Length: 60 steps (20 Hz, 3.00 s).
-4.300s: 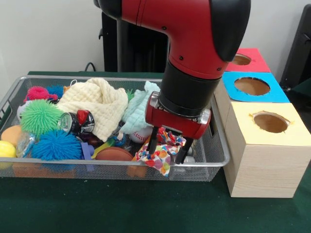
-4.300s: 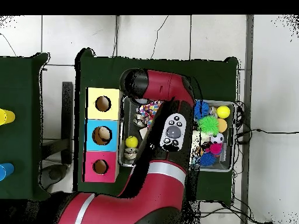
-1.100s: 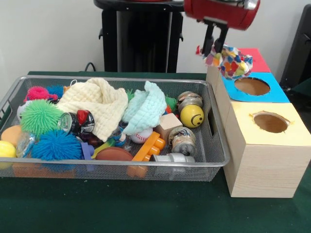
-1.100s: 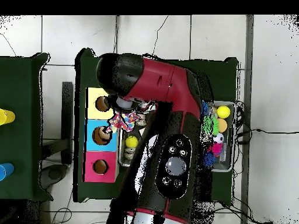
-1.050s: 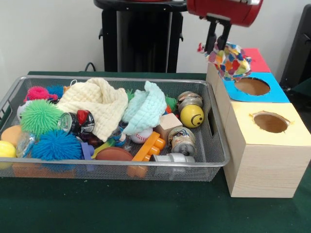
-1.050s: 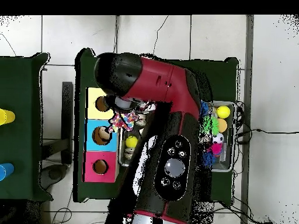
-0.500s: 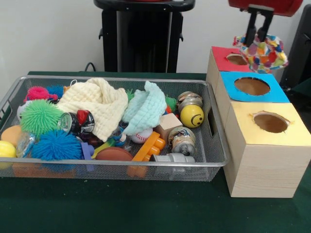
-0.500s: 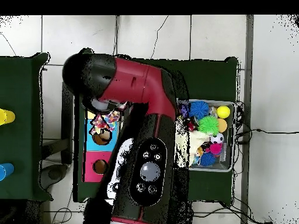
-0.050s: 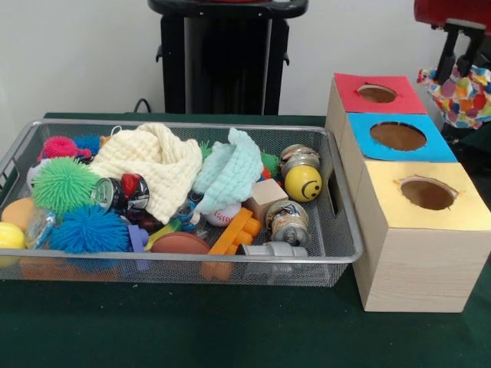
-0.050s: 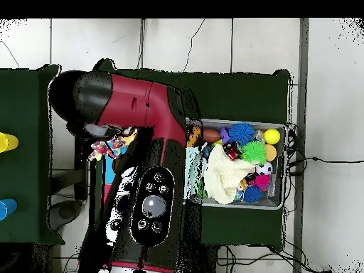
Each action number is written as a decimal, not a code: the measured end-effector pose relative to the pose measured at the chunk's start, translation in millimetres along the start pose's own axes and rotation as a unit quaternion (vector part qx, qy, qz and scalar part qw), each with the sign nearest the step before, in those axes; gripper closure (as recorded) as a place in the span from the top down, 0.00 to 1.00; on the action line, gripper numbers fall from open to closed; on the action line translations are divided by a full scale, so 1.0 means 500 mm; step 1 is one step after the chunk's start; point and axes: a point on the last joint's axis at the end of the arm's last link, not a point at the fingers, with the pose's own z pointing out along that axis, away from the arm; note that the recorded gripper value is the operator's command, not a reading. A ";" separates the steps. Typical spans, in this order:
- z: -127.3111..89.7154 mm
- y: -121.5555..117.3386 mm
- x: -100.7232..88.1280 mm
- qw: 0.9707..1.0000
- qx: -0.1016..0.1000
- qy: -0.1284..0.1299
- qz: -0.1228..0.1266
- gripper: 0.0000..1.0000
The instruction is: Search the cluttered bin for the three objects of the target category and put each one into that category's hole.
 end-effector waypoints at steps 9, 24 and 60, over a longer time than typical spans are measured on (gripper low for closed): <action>0.073 -0.030 -0.042 1.000 0.013 0.015 0.017 0.00; 0.153 0.023 -0.150 1.000 0.017 -0.016 -0.001 0.00; 0.088 0.032 -0.105 0.999 0.024 -0.021 0.028 0.00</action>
